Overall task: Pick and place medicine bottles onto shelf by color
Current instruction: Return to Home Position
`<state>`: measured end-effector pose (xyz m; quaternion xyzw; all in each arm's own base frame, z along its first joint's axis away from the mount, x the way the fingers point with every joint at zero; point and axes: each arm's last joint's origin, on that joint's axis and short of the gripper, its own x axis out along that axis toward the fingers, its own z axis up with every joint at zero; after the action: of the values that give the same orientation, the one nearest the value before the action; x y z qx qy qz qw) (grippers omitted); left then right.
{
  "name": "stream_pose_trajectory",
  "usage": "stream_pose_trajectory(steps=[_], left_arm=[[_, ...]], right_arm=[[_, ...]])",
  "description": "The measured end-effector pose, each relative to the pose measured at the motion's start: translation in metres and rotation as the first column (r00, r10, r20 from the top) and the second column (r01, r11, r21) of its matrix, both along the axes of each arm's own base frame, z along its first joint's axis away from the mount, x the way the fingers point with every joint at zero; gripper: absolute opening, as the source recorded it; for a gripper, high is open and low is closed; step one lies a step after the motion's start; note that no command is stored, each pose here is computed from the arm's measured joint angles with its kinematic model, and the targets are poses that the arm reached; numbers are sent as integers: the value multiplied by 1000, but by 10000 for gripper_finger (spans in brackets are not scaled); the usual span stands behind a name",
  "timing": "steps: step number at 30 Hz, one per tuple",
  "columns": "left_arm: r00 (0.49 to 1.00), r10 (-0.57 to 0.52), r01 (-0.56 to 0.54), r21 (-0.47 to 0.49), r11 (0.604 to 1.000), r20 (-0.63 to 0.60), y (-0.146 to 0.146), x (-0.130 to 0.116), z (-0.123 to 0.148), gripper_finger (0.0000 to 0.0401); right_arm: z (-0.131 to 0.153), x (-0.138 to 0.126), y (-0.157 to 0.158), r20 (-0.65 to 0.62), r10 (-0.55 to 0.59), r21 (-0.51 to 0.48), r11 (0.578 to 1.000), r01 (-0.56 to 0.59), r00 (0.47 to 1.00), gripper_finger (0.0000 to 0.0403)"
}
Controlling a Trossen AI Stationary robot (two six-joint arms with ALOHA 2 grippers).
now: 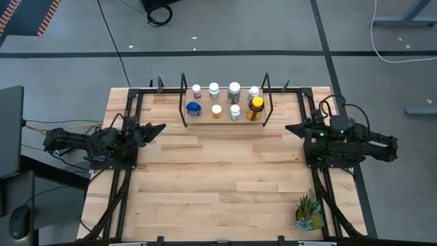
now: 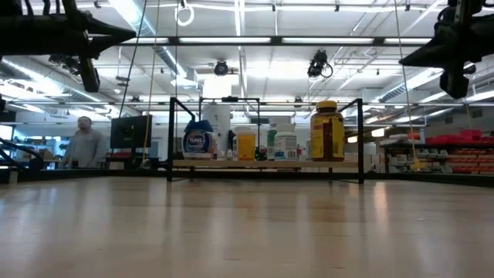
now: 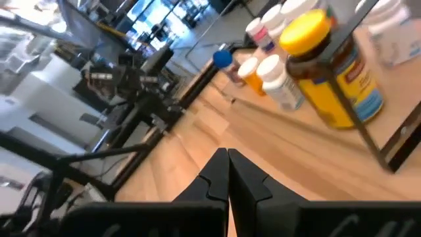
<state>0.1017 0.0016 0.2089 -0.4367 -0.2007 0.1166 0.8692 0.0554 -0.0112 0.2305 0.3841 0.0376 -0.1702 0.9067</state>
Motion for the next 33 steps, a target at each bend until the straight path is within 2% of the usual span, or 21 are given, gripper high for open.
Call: stream_pose_trajectory(steps=[7,14,19,23,25,30,33], left_arm=[[999,1,0,-13,1000,44,1,-7,-12,0],[1000,-12,12,-19,1000,-24,1,-9,-20,0],[995,-26,33,71,997,-101,0,-8,-24,0],[965,37,33,259,965,-258,0,-6,-33,7],[952,57,41,310,950,-299,0,-6,-35,16],[945,66,48,335,941,-321,0,-6,-37,32],[944,66,48,335,941,-322,0,-6,-37,34]], right_arm=[[0,-2,0,-11,-26,6,1000,27,1000,5],[-2,-2,0,-27,-32,30,999,33,999,5],[-2,-2,0,-25,-13,45,999,14,1000,5],[-5,-3,0,-56,-4,41,999,6,998,5],[-5,-3,0,-59,1,31,1000,1,998,5],[-5,-2,0,-80,13,-32,999,-16,997,5],[-8,-3,0,-135,27,-100,994,-41,990,5]])
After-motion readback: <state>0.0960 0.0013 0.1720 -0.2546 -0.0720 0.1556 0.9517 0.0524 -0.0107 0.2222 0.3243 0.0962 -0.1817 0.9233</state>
